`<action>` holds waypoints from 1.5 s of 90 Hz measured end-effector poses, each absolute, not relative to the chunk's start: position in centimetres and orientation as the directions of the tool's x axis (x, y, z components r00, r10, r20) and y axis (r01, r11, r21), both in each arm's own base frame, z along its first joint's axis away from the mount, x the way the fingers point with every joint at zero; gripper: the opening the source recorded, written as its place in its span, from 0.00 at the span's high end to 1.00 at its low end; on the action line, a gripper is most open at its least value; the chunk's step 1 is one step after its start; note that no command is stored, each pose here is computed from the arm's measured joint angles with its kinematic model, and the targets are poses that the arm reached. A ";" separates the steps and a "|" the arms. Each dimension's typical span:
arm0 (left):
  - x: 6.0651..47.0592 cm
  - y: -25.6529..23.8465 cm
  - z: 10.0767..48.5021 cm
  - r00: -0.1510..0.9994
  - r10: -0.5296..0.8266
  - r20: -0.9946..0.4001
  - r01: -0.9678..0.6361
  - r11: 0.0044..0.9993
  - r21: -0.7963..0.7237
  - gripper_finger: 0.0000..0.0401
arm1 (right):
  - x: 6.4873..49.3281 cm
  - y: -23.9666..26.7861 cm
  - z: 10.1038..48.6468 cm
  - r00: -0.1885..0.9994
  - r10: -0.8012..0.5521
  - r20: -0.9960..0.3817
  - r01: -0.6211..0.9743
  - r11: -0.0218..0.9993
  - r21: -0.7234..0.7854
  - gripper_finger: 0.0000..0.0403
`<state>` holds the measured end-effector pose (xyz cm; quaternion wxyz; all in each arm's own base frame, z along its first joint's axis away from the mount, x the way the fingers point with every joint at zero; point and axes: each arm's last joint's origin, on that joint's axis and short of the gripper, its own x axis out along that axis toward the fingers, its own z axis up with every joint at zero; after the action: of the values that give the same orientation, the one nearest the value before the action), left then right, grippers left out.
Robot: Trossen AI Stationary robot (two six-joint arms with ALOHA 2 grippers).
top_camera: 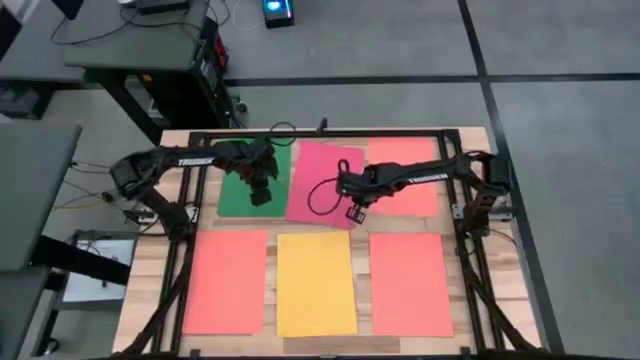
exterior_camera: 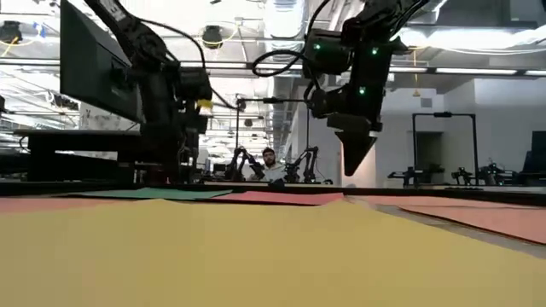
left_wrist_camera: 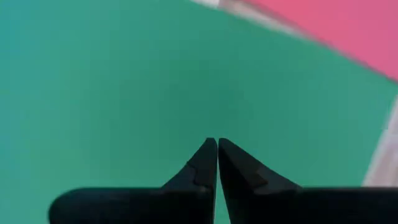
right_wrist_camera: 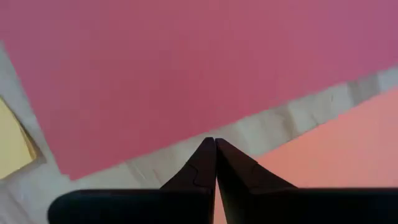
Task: Organize paper
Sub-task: Adjust the green papers
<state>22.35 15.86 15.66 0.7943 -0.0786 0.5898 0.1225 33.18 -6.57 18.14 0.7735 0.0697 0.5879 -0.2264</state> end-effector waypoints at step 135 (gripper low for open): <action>21.5 15.7 14.0 0.113 0.045 -0.993 -0.476 0.879 -0.014 1.00 | 33.3 -7.7 18.2 0.242 -0.260 -0.935 0.422 0.896 -0.140 1.00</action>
<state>21.54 15.68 13.96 0.7267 -0.1682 0.6415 0.1793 33.32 -7.71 18.25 0.7848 0.0703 0.5761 -0.2174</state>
